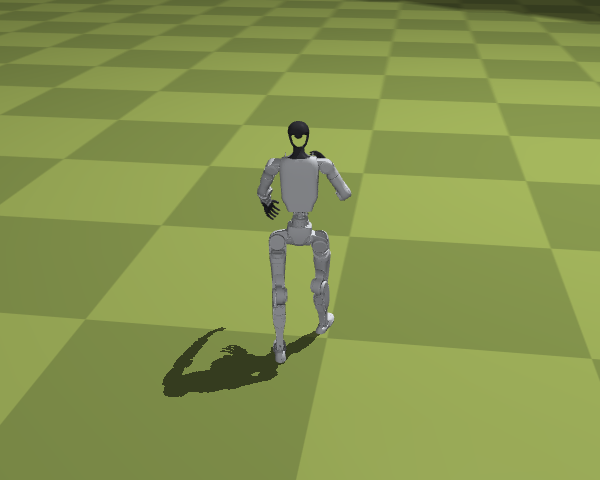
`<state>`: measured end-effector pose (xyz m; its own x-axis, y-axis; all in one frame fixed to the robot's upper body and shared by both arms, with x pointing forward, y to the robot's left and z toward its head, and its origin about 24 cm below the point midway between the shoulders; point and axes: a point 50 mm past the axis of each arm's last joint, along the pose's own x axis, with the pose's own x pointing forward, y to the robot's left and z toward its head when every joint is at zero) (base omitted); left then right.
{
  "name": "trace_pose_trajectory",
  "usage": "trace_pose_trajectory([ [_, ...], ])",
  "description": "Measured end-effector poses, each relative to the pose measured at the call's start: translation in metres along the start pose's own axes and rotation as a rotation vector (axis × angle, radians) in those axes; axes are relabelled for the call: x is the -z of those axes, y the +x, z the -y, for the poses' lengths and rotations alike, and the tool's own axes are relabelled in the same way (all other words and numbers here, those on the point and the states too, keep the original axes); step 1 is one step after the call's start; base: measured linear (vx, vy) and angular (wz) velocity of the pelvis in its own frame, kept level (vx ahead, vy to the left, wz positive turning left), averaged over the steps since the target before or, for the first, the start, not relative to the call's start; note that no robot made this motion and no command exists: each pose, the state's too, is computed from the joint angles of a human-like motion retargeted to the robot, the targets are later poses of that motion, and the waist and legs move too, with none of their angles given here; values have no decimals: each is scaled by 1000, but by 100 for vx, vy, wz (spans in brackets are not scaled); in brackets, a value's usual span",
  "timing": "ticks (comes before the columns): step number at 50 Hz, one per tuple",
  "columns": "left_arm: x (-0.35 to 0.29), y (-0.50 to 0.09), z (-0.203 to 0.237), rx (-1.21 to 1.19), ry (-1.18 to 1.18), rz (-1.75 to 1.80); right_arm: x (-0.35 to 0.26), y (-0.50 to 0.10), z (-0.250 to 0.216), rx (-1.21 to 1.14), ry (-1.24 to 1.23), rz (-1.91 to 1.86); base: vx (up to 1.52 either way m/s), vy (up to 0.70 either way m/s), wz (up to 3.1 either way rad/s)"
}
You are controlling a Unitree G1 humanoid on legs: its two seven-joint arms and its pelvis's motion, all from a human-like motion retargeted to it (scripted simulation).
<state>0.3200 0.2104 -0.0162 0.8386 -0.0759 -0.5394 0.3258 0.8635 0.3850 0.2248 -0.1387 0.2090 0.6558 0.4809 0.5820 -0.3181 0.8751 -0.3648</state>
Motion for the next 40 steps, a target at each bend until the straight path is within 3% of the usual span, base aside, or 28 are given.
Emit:
trace_pose_trajectory([
  [9, 144, -52, 16, -116, -217, -428, -5, -1, 1, 58, 9, 51, 40, -22, -7],
  [18, 264, -169, 80, -47, -408, -882, -6, 7, -3, 77, 51, 87, 37, -18, -33],
  [25, 286, -228, 142, 227, -444, -1001, -9, 18, -4, 29, 34, 123, 29, -8, -57],
  [30, 281, -239, 173, 356, -503, -1003, -11, 23, -5, -16, 5, 132, 26, 1, -73],
  [40, 266, -207, 169, 252, -577, -879, -16, 24, -7, -24, 2, 179, 28, 2, -41],
])
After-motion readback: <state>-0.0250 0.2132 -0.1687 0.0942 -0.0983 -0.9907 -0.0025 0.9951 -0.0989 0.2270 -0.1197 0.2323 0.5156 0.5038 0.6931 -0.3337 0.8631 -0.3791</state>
